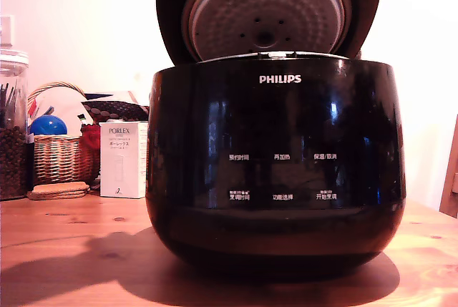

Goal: Close the rice cooker by pressing the lid down with medium force

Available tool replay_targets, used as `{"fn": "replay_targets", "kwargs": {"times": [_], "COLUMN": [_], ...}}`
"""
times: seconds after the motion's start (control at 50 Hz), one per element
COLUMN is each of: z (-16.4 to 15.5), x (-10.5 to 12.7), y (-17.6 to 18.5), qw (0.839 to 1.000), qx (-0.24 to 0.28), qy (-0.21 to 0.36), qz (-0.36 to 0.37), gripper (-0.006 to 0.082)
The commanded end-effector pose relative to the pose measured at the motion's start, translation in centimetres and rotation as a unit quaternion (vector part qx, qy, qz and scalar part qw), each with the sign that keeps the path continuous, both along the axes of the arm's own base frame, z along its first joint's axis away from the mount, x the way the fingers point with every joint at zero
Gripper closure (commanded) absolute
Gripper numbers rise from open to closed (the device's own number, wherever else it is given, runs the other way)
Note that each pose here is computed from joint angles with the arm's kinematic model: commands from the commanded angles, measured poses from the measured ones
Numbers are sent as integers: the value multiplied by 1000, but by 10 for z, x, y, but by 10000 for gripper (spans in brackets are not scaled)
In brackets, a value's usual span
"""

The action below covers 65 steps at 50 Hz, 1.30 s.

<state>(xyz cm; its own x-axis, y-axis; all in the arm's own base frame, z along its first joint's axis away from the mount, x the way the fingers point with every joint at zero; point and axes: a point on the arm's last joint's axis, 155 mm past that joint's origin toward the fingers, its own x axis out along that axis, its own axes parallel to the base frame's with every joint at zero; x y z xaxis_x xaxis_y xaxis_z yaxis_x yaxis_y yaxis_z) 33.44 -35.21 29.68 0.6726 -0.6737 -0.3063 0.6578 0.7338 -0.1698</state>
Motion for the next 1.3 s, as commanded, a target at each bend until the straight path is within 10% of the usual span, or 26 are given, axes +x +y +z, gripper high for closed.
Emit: {"fn": "replay_targets", "kwargs": {"times": [0.0,0.4,1.28], "z": [-28,-41,-44], "x": [-3,-15,-57], "y": [4,28,-49], "qw": [1000,999,993], "qx": [22,-17,-32], "qy": [15,-4,-86], "qz": [6,43,-73], "gripper": [791,791,791]}}
